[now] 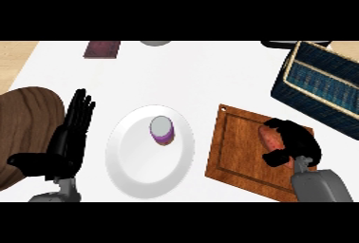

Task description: Pick the sweet potato from the cutting board and place it in the basket

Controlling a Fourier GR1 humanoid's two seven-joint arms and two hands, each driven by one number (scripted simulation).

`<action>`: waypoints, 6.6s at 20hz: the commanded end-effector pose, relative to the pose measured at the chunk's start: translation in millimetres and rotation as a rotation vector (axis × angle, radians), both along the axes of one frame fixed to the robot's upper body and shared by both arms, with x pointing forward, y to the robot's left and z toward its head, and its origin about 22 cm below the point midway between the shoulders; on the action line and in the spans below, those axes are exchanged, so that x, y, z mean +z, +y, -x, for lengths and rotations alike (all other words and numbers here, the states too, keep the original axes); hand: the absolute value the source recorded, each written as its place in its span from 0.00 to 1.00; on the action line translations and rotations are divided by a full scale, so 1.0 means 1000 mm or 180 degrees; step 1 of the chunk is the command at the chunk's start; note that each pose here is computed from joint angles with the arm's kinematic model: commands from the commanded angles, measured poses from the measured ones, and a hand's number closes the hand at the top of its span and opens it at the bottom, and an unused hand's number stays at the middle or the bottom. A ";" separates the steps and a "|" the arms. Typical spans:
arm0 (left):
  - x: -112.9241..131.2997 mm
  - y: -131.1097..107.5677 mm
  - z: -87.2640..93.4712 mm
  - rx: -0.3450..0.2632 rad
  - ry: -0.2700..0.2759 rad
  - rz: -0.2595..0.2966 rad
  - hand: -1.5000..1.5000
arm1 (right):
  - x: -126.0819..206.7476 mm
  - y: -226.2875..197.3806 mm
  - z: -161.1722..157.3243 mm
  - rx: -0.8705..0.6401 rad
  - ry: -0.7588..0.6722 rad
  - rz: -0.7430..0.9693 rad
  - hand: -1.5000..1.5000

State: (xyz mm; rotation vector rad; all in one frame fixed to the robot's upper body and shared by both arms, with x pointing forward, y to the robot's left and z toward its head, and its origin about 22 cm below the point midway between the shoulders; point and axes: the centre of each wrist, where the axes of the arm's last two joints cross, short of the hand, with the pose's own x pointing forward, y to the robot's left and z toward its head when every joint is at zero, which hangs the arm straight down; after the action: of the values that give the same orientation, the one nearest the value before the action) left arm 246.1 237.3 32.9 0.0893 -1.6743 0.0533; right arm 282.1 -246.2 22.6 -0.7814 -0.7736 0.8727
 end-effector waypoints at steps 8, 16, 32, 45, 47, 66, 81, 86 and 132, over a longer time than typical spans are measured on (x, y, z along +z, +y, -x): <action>0.003 -0.006 0.008 0.0002 -0.0029 0.0051 0.50 | -0.028 0.010 0.008 0.0487 0.0021 0.0264 1.00; 0.000 -0.012 0.008 -0.0009 -0.0018 -0.0038 0.50 | -0.007 0.036 -0.020 0.0422 -0.0309 0.0354 1.00; -0.002 -0.001 0.000 -0.0079 0.0021 -0.0023 0.50 | 0.079 0.152 -0.113 -0.0551 -0.2066 -0.0286 1.00; -0.012 0.001 0.008 0.0024 -0.0020 -0.0016 0.50 | 0.191 0.172 -0.065 -0.0855 -0.2713 -0.0593 1.00; -0.001 0.006 0.008 -0.0011 0.0039 0.0032 0.50 | 0.198 0.153 -0.062 -0.0984 -0.2634 -0.0386 1.00; 0.005 -0.003 -0.017 0.0007 0.0041 -0.0037 0.50 | 0.187 0.024 -0.054 -0.1527 -0.2568 0.0278 1.00; 0.000 0.002 0.022 -0.0036 -0.0021 -0.0012 0.50 | 0.139 -0.073 -0.067 -0.1436 -0.2064 0.0593 1.00; -0.012 0.012 0.006 -0.0029 -0.0030 -0.0026 0.50 | 0.134 -0.090 -0.073 -0.1457 -0.2172 0.0418 1.00; -0.015 -0.018 0.022 0.0089 0.0020 -0.0008 0.50 | 0.165 -0.188 0.054 -0.2522 -0.3730 0.0082 0.00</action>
State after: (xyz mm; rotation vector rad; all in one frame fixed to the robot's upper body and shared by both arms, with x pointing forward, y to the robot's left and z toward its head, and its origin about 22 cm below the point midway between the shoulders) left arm 238.5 235.9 32.1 0.1084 -1.6667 0.0608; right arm 264.4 -420.4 180.6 -1.5148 -1.2785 -0.3177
